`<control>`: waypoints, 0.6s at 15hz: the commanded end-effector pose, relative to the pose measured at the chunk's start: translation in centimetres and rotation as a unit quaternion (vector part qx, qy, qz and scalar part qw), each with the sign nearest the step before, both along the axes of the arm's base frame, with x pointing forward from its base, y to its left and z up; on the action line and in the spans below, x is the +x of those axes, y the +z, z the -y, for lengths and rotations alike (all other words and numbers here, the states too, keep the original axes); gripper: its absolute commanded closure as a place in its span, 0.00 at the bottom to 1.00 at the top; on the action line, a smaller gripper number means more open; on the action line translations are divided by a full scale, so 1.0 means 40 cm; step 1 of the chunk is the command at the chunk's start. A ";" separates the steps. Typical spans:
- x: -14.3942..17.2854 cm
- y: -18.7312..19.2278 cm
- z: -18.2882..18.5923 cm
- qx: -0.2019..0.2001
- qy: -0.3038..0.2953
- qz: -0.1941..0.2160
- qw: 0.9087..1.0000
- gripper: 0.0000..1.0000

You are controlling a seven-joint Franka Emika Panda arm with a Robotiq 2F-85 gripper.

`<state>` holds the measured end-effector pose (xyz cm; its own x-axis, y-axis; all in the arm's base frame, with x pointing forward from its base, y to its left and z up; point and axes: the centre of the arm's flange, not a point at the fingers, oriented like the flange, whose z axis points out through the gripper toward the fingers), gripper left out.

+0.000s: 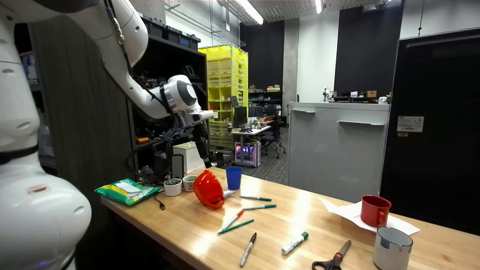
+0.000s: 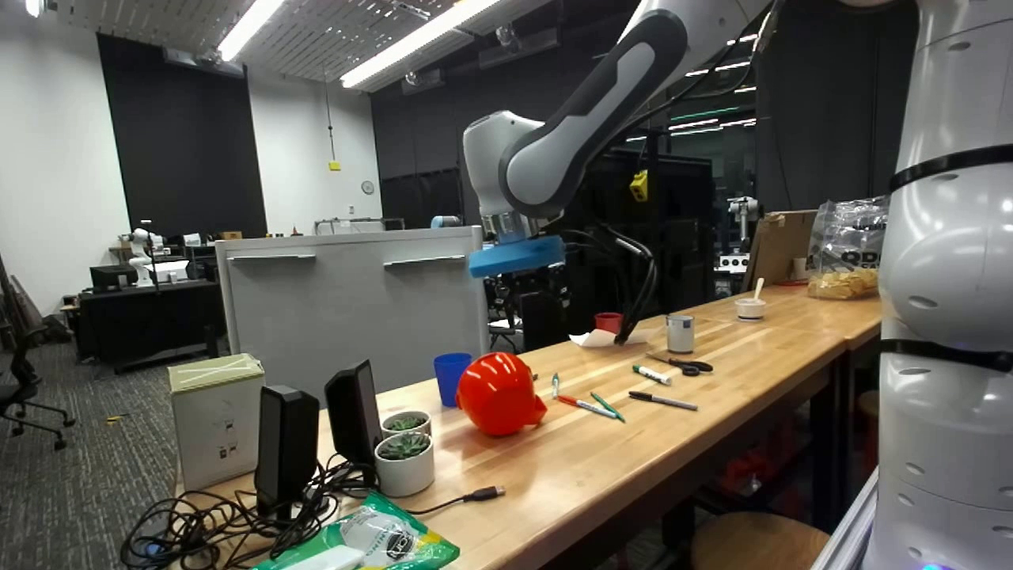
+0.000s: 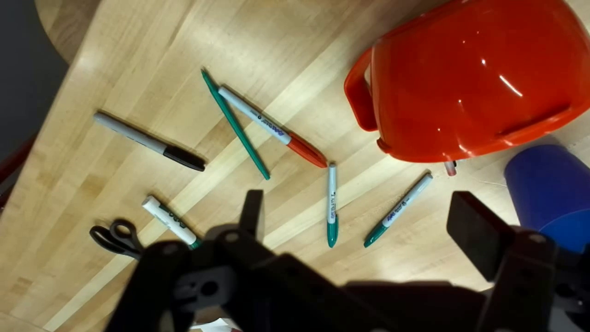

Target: Remove one pencil from the cup, then put the cup upright

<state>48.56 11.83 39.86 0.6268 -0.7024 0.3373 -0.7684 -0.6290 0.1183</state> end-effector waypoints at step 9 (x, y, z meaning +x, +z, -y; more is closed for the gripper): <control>-0.067 -0.031 -0.207 -0.004 -0.162 0.021 0.987 0.00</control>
